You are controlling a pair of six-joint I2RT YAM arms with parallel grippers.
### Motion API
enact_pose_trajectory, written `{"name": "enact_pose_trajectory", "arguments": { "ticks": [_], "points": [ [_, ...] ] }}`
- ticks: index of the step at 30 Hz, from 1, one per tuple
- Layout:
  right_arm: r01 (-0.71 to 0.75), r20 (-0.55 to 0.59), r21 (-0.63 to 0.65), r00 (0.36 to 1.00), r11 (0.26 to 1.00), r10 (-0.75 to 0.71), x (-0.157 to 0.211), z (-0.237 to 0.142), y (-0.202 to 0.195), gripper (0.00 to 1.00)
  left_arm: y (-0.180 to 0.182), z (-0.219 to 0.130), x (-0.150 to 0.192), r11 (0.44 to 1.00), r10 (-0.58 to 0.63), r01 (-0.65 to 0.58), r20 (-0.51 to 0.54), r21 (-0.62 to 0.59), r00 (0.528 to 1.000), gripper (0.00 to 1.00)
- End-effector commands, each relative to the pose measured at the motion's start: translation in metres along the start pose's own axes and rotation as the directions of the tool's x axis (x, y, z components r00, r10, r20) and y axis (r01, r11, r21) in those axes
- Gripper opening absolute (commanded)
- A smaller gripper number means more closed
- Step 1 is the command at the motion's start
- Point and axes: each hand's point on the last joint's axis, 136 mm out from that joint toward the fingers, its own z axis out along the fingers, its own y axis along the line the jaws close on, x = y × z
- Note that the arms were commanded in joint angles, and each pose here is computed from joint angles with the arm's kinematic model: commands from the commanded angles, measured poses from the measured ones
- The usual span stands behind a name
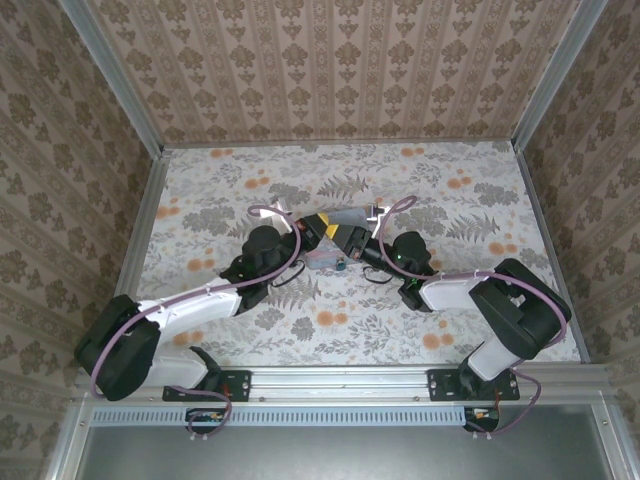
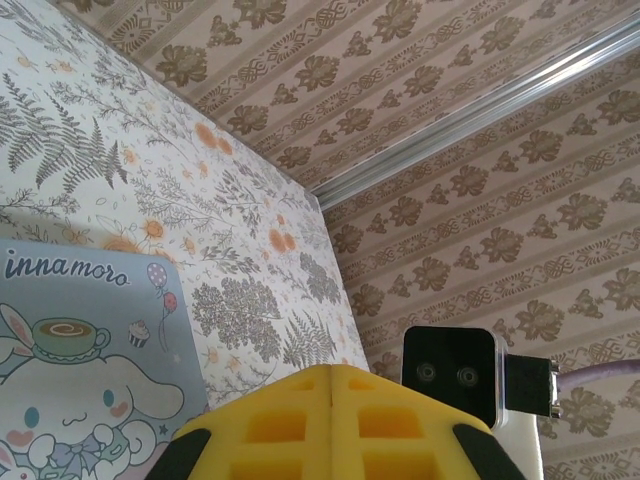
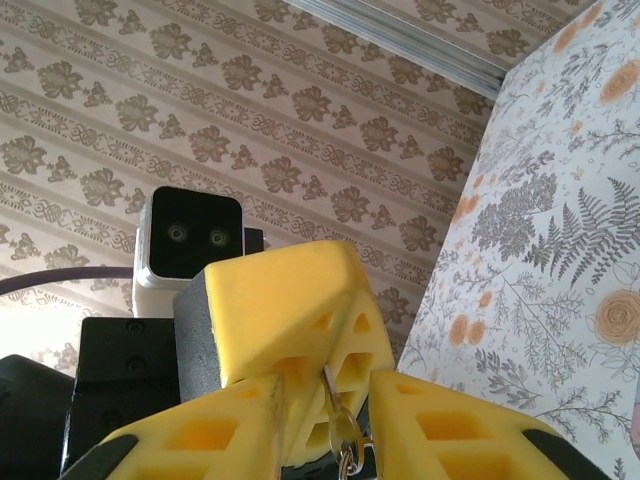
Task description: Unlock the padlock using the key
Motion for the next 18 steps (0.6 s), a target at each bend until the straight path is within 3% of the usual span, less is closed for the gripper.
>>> {"name": "enact_pose_trajectory", "arguments": {
  "ticks": [1,9,18],
  "points": [
    [0.006,0.022,-0.047,1.0,0.999,-0.005,-0.006,0.0056,0.0121,0.28,-0.0008,0.0004,0.0006,1.0,-0.007,0.007,0.015,0.012,1.0,0.0],
    [-0.001,0.016,-0.043,1.0,0.999,0.001,-0.0029,0.0027,0.0095,0.23,-0.0014,0.0004,-0.0007,1.0,-0.007,0.006,0.026,0.013,1.0,0.0],
    [-0.01,0.006,-0.033,1.0,0.999,0.01,0.0012,0.0009,0.0046,0.25,-0.0025,0.001,-0.0028,1.0,-0.006,0.005,0.036,0.014,0.999,0.0]
  ]
}}
